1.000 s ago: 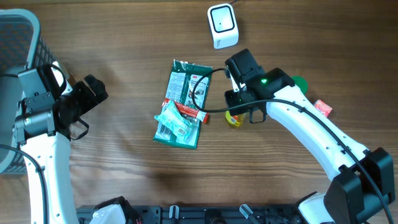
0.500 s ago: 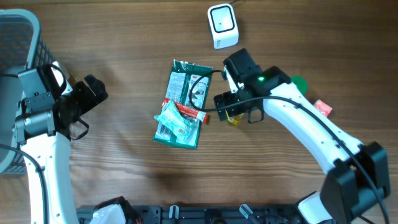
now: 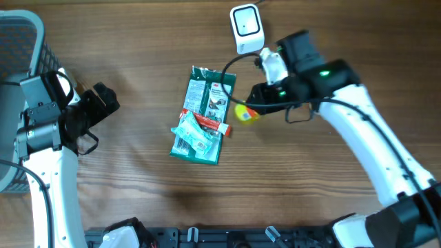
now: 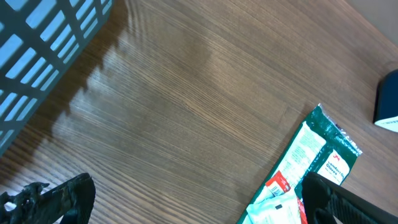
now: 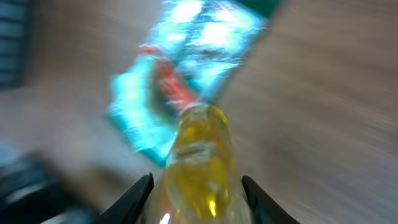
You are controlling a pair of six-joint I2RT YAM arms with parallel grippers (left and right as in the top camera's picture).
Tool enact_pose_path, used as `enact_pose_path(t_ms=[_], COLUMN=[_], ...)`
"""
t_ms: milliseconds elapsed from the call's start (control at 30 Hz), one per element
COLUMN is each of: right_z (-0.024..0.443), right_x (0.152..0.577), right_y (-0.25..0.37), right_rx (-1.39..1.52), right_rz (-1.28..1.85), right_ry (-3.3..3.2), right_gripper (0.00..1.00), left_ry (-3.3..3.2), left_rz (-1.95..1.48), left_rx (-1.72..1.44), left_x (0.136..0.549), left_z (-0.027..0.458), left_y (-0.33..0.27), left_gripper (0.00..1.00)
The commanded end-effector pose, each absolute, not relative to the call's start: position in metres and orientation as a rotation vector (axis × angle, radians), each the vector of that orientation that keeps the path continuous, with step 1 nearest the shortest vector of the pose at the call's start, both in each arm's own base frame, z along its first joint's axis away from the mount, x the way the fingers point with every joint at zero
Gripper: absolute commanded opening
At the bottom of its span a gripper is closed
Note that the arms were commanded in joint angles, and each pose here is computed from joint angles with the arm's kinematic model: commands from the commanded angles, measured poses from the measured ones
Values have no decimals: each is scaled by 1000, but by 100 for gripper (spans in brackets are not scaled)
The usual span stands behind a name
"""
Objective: Scan the item barcode
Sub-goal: 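Lift the yellow bottle and hold it before the scanner window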
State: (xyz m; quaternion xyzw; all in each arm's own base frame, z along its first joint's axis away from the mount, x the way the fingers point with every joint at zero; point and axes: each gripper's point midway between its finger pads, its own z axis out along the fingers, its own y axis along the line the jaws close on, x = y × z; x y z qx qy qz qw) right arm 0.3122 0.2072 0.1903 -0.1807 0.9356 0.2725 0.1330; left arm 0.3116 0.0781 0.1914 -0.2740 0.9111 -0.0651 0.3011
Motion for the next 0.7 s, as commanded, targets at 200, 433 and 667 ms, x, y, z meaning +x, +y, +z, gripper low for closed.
enact_pose_path(t_ms=[200,433,667], right_z=[312,212,206], right_x=[258,315,340], right_y=[235,183,167], right_rx=[-704,-559,-426], right_rz=[1927,963,777], right_ry=[2142,2629,2638], right_gripper=[14,13,10], left_ry=[2422,2422,2422], left_rz=[-180,-180,-180], left_rx=[-692,-692,-692], left_x=[313,313,313], left_z=[192,192,192], left_y=[76,76,76], left_gripper=[100,100,100])
